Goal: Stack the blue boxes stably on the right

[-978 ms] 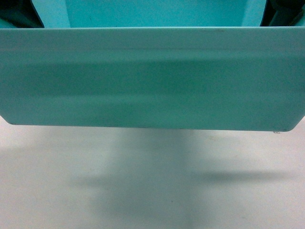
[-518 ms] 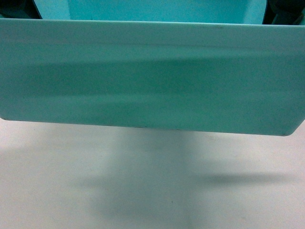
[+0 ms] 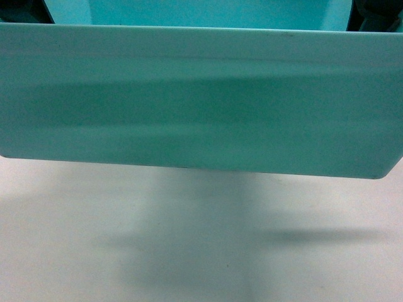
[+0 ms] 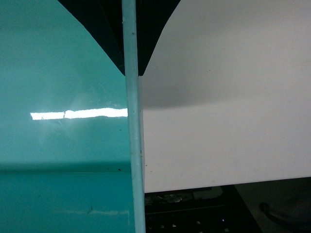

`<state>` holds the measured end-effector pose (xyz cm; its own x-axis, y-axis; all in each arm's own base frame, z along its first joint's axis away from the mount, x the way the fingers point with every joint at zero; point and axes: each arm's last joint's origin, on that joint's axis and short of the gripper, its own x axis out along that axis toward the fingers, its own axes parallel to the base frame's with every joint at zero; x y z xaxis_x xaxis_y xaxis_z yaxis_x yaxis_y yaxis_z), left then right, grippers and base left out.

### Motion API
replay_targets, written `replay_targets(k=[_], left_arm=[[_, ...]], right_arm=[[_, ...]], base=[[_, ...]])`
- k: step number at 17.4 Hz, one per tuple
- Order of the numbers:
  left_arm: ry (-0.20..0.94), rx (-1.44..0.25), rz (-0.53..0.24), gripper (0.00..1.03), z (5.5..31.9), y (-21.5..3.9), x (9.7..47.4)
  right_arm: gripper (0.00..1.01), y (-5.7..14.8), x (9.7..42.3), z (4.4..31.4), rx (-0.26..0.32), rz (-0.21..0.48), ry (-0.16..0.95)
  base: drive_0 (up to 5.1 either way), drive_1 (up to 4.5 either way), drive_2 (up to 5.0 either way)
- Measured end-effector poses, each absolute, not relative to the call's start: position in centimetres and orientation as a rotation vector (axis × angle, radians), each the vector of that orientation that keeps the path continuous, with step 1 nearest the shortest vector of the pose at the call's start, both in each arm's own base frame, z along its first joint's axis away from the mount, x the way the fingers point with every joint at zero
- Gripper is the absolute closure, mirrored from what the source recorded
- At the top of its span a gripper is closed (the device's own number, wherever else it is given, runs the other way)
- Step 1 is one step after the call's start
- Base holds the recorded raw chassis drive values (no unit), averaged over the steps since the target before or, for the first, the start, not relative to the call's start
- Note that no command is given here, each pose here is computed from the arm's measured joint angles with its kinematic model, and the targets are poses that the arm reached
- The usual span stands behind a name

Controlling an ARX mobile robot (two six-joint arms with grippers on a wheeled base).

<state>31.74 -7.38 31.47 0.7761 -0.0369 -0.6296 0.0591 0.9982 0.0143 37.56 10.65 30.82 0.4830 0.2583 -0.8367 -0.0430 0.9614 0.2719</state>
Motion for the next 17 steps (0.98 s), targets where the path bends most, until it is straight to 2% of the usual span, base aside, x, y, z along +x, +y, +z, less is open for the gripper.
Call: replay_targets(k=[17], left_arm=[[0.68, 0.034, -0.049, 1.01, 31.49, -7.35, 31.73]], right_arm=[[0.93, 10.67, 37.57, 30.81, 0.229, 0.187, 1.054]], base=[[0.0, 0.0, 0.0]])
